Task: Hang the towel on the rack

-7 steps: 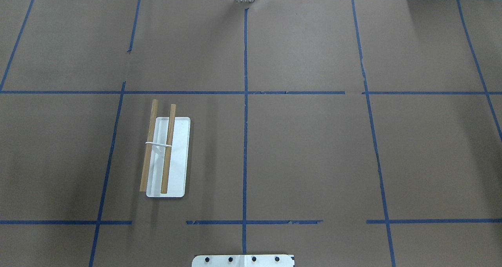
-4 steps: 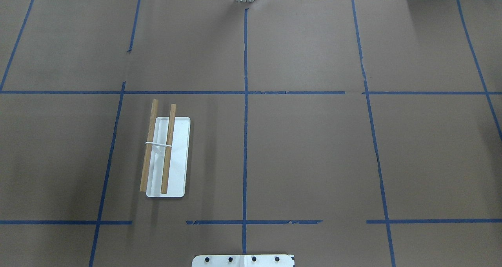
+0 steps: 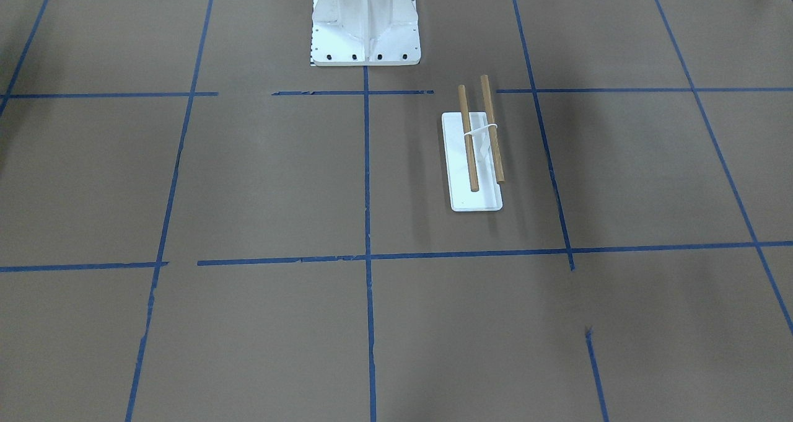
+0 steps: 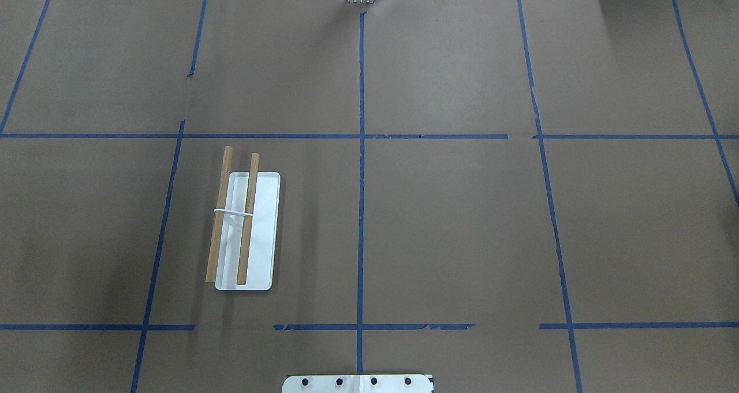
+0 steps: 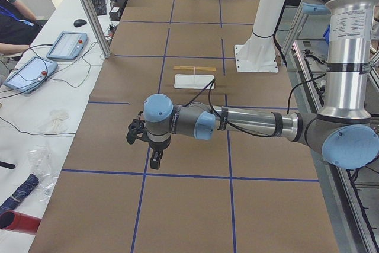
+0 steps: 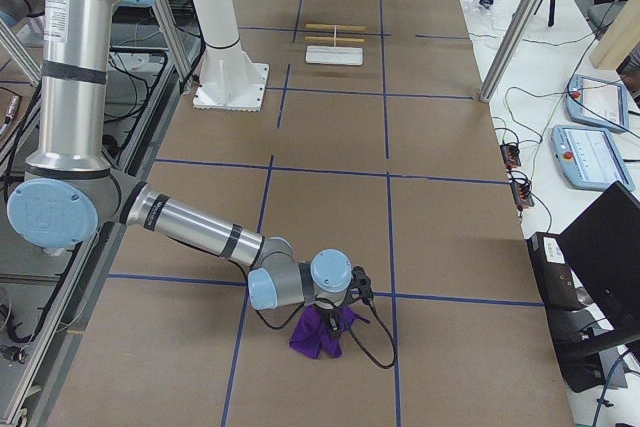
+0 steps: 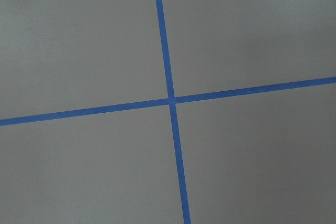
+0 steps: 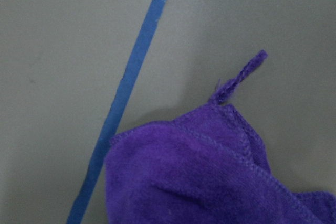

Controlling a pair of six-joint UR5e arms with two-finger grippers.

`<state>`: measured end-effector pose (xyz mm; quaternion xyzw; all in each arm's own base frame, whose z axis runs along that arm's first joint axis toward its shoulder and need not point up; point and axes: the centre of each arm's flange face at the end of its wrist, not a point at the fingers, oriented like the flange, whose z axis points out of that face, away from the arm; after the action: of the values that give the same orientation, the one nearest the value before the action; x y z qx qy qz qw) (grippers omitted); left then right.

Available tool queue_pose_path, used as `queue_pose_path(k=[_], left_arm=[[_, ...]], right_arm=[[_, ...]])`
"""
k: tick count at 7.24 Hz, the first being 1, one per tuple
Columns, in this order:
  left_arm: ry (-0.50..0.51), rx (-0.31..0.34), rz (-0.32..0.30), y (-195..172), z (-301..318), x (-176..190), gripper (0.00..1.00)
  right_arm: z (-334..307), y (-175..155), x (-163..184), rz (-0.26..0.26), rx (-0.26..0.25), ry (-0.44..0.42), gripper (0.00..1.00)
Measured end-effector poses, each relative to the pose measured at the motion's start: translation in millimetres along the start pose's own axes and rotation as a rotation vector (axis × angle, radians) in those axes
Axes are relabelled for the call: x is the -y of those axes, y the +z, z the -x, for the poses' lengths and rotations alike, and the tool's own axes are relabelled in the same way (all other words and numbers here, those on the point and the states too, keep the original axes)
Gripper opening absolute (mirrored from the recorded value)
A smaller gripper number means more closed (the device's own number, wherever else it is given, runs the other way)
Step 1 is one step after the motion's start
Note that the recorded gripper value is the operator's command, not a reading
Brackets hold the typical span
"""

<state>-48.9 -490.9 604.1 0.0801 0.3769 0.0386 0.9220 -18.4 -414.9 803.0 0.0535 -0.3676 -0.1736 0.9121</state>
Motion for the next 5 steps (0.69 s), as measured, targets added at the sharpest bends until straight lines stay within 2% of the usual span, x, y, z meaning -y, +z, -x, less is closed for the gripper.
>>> queue_pose_path(k=[1,2,5], left_arm=[[0.001,-0.001,-0.002,-0.9,-0.7,0.1,1.0],[0.002,-0.001,-0.002,-1.3,-1.3,0.2,1.0],[0.003,-0.002,-0.003,-1.7,-2.0,0.5,1.0]], right_arm=[[0.3,5.4,-1.3,0.014,-0.012,-0.005,0.61],[-0.6,8.9,-3.2,0.023,-0.019,-0.005,0.01],[-3.2,11.8,-9.7,0.018,-0.034,-0.03,0.0]])
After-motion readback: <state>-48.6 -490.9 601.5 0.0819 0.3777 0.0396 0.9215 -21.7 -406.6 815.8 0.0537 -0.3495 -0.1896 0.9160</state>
